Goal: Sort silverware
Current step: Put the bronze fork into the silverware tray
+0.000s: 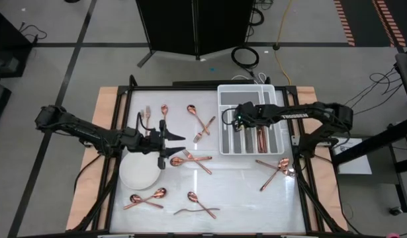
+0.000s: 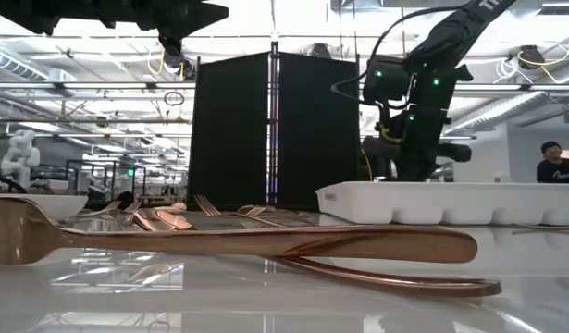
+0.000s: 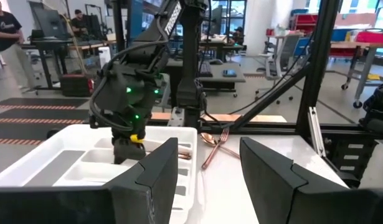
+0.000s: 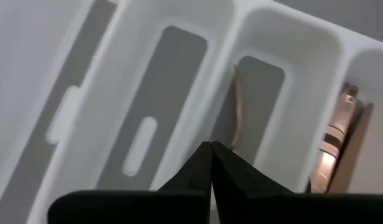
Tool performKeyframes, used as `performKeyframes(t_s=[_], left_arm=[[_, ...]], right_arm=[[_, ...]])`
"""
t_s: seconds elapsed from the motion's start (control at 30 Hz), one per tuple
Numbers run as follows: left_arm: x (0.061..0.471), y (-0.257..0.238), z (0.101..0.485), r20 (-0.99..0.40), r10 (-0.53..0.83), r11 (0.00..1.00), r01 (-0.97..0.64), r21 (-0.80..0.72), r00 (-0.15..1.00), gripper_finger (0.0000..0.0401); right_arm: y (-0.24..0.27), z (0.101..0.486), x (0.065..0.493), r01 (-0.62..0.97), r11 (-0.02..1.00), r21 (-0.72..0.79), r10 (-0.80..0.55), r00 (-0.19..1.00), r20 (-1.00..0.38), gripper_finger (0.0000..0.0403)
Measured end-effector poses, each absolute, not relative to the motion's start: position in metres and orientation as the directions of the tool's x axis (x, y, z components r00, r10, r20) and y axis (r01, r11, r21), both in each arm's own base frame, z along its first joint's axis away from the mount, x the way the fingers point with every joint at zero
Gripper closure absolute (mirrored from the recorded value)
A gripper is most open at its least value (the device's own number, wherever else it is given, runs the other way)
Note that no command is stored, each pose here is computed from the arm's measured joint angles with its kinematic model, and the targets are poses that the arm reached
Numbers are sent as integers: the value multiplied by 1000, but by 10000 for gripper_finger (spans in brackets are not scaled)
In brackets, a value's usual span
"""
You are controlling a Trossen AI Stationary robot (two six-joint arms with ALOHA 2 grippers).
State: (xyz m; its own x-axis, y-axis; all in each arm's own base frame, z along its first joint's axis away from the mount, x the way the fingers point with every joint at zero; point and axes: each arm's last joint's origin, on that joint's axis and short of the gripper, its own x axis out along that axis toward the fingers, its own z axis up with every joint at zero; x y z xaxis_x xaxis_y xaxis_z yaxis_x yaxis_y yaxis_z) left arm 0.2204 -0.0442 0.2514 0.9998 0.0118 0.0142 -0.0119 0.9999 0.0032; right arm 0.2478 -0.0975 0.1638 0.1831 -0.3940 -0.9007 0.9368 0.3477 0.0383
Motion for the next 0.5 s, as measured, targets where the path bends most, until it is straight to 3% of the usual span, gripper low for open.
performKeyframes(t_s=[0.33,0.5], left_arm=[[220,-44,252,15,12,1000,-12,3,1000,230],[220,-44,252,24,12,1000,-12,1,1000,230]], right_arm=[[-101,162,233,949,298,-105,-416,30,-909,403],[-95,164,241,938,339,-65,-437,96,-894,403]])
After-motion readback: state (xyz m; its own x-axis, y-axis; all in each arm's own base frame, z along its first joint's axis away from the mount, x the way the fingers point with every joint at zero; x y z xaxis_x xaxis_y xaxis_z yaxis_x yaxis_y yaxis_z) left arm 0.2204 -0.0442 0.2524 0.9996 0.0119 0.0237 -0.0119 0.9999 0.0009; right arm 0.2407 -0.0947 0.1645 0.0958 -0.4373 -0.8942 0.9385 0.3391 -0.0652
